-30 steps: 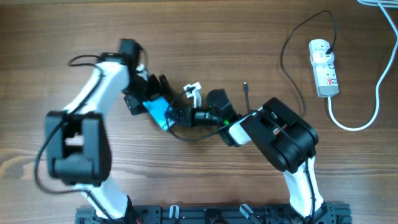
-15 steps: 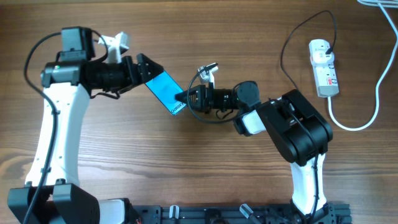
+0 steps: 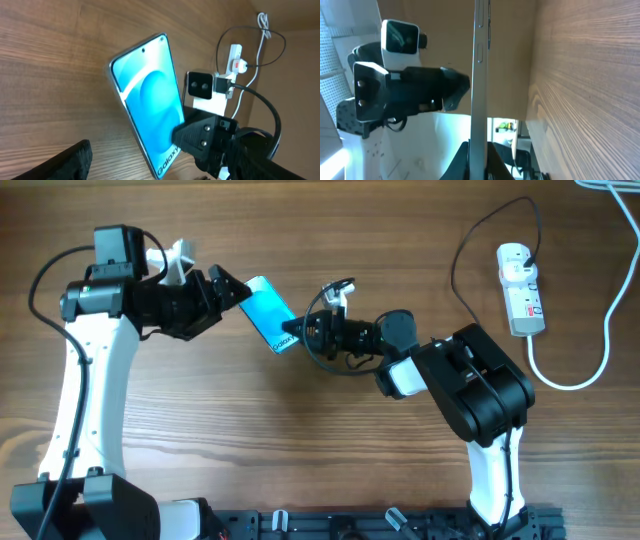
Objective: Plug charger to phone and switch on socket
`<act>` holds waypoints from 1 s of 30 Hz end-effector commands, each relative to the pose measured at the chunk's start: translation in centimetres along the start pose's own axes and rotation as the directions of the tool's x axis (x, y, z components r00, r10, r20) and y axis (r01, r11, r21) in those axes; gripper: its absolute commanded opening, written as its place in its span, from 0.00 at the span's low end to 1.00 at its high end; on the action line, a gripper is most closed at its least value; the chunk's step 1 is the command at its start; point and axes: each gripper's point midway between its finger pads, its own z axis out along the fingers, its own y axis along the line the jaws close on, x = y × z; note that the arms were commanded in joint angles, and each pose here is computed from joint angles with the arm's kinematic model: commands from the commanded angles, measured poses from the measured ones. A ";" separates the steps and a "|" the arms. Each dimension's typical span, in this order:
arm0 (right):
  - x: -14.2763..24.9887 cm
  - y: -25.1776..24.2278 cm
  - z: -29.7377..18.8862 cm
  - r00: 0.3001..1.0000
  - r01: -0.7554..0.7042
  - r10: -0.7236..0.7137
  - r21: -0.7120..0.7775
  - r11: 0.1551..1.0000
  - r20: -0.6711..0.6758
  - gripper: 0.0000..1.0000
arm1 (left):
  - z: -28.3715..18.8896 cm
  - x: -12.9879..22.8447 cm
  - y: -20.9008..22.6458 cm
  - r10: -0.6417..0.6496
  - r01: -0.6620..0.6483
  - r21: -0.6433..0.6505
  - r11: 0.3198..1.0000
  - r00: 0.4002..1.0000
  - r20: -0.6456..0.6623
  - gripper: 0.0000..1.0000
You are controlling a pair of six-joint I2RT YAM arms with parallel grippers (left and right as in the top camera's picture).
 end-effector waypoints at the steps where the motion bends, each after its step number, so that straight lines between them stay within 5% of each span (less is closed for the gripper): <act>1: -0.3 3.2 0.5 0.995 0.100 -0.099 -0.080 0.992 0.020 0.04 | 0.6 0.6 0.1 -0.022 0.022 -0.010 1.000 1.000 -0.022 0.82; 11: 0.2 6.1 2.8 0.992 0.106 -0.115 -0.142 0.984 -0.055 0.04 | 1.4 0.4 1.2 -0.045 0.044 -0.076 0.996 0.999 -0.018 0.67; 19: 1.5 6.1 3.9 0.991 0.093 -0.106 -0.150 0.984 -0.078 0.04 | 1.8 -0.9 0.0 -0.033 0.034 -0.039 0.999 0.999 0.031 0.64; 24: 2.0 6.9 4.9 0.991 0.079 -0.096 -0.172 0.982 -0.094 0.04 | 2.4 -0.7 -1.2 0.010 -0.010 -0.022 1.000 0.999 0.030 0.46; 30: 2.9 6.9 5.6 0.990 0.066 -0.087 -0.178 0.982 -0.113 0.04 | 2.4 -1.4 -1.7 0.000 0.000 0.003 1.000 0.999 0.053 0.44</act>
